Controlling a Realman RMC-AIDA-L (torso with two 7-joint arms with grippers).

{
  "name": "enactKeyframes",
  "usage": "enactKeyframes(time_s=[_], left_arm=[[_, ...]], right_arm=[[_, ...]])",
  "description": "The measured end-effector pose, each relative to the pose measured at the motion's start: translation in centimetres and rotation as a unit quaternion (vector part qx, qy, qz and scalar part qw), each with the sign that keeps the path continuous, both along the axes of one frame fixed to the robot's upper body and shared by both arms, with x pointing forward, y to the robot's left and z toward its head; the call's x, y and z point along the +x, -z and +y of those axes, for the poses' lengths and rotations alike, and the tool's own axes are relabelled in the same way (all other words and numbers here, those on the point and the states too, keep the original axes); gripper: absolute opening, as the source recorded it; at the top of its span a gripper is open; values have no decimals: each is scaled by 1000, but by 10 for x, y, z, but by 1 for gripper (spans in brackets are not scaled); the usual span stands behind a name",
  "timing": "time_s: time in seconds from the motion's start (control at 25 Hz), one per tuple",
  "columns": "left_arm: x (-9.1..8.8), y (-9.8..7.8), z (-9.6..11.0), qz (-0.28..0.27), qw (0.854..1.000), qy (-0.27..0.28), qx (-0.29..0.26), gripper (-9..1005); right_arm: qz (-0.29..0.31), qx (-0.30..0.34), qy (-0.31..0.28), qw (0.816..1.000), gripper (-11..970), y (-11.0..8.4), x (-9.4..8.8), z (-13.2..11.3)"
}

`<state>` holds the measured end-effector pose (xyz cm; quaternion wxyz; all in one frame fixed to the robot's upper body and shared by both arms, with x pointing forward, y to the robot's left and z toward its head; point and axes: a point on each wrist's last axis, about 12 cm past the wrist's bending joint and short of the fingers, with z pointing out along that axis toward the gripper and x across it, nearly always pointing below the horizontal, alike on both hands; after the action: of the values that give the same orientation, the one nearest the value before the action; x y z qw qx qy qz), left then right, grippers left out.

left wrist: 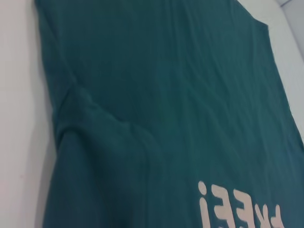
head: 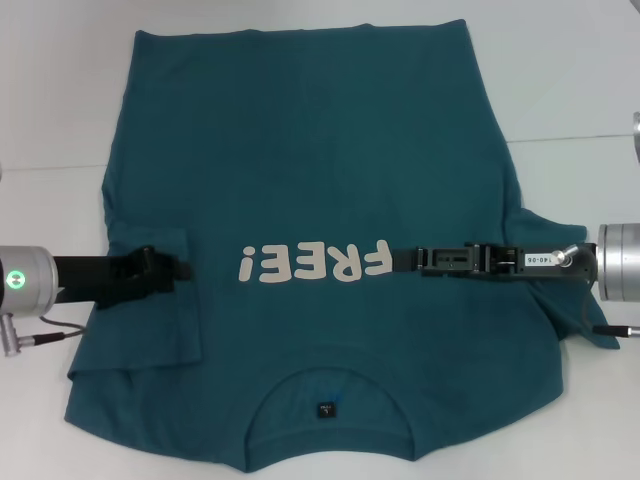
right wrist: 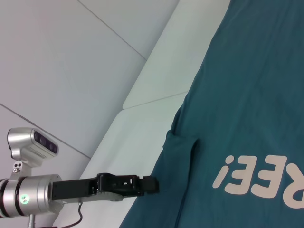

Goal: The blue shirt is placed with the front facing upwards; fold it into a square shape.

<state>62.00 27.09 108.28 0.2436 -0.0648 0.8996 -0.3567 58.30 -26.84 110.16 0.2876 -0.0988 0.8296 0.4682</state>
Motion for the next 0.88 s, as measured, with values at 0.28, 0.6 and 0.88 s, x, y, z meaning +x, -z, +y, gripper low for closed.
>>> enactKeyframes(time_s=[0.28,0.6,0.88], left_arm=[[-6,-16,19,-31,999,-15,-37,355],[-33,-33,46,-91,994,57,-23,700],[-81,-19,44,-196,960,199,27,750]], right_arm=[[1,0,0,1000,908,1,-1,0],[-3,-1,-3,1000,908,-3,2,0],[-8,-1,-5,1000,907,-5,3,0]])
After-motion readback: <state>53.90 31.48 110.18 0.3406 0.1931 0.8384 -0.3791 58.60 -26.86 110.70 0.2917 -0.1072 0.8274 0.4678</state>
